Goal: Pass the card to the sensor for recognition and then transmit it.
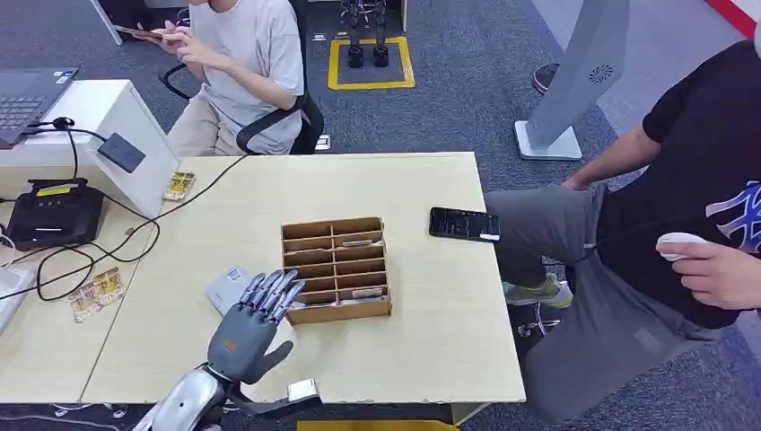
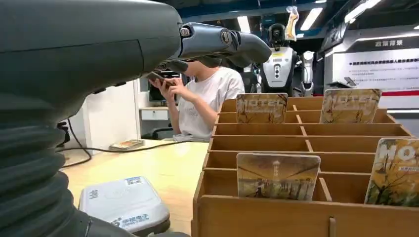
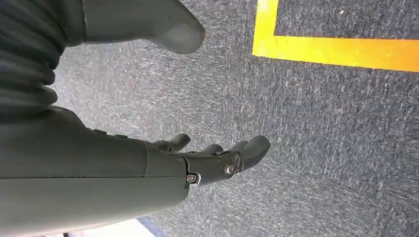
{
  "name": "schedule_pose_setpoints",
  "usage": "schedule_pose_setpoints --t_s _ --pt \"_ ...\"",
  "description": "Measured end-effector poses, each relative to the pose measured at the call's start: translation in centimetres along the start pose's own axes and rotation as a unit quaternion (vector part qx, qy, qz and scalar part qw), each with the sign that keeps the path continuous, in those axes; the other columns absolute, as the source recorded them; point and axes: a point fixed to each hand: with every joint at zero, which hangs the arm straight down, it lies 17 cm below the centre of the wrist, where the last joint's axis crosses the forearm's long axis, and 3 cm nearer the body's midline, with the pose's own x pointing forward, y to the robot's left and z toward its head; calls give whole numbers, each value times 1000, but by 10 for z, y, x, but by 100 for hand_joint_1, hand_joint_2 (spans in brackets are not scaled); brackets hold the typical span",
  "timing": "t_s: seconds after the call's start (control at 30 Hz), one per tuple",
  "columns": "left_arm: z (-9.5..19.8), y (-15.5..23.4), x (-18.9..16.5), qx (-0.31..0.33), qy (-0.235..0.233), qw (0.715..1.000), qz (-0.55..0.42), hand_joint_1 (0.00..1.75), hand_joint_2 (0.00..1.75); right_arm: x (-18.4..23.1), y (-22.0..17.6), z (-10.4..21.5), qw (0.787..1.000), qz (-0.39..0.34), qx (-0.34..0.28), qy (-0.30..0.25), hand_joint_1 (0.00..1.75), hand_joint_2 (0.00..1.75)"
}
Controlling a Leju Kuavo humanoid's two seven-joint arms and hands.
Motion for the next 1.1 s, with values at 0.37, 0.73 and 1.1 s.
schedule_pose_setpoints --t_s 0.37,0.73,1.1 --pt "3 -7 -2 -10 4 1000 0 0 175 0 1 0 1000 0 1 0 0 175" --pt "-6 -15 9 -15 5 1000 -2 0 175 0 3 1 1000 -1 2 4 0 175" --pt "-20 -18 28 -12 -2 1000 22 0 175 -1 3 1 1000 -4 2 8 0 175"
